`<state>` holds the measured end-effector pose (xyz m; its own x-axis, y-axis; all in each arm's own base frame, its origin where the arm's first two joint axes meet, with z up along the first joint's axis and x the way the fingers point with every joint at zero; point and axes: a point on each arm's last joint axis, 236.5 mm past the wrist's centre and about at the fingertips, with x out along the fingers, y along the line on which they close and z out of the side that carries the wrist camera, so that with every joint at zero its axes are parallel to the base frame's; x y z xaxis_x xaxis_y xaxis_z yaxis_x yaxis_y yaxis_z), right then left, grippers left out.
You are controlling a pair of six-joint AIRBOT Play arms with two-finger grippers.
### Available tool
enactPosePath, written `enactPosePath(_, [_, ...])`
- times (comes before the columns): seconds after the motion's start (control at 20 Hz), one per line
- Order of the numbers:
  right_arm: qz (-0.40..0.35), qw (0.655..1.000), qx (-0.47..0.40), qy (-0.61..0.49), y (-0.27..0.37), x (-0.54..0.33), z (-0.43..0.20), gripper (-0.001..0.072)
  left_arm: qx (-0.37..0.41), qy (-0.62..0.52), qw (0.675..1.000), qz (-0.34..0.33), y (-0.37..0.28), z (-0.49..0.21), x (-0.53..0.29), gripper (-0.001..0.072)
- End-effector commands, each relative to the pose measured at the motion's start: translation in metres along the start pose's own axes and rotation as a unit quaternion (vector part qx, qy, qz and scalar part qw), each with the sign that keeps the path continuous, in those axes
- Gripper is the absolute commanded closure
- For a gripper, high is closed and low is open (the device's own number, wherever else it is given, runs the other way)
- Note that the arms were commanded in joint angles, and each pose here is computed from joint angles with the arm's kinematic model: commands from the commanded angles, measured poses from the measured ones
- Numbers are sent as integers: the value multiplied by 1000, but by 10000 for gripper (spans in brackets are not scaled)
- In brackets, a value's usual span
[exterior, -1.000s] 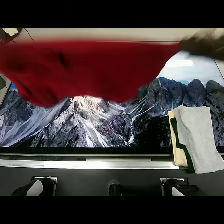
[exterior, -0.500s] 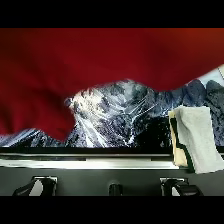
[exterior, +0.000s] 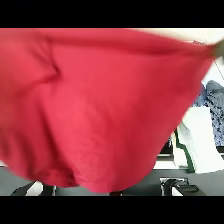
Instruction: Fold the shirts.
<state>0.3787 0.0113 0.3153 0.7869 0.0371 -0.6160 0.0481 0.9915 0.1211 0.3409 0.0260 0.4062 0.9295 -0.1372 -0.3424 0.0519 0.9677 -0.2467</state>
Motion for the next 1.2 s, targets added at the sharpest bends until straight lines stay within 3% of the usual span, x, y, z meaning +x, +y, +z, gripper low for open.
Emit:
enactPosePath(0.0, [9, 971, -9, 238, -1, 139, -110, 667, -47, 249, 967, -11, 57, -151, 106, 684])
enactPosePath(0.1, [21, 946, 12, 324, 1, 212, -169, 667, -62, 330, 942, -12, 77, -237, 160, 684])
enactPosePath(0.25, [40, 945, 53, 319, 10, 294, -196, 666, -89, 363, 928, -7, 93, -304, 225, 683])
enactPosePath(0.4, [34, 977, 95, 190, 7, 342, -149, 666, -103, 303, 948, 0, 97, -302, 283, 683])
enactPosePath(0.55, [25, 986, 142, 79, -1, 356, -98, 666, -102, 214, 971, 19, 102, -275, 321, 682])
enactPosePath(0.75, [1, 985, 123, 120, -10, 345, -115, 666, -97, 213, 972, 12, 94, -268, 318, 682])
enactPosePath(0.9, [-1, 966, 38, 254, -12, 305, -167, 665, -91, 336, 937, -14, 88, -306, 271, 682])
enactPosePath(1.0, [-6, 930, 21, 368, -15, 277, -217, 665, -76, 460, 885, -10, 94, -359, 230, 682])
enactPosePath(1.15, [-9, 894, 29, 447, -18, 264, -271, 665, -115, 565, 817, -8, 90, -421, 189, 682])
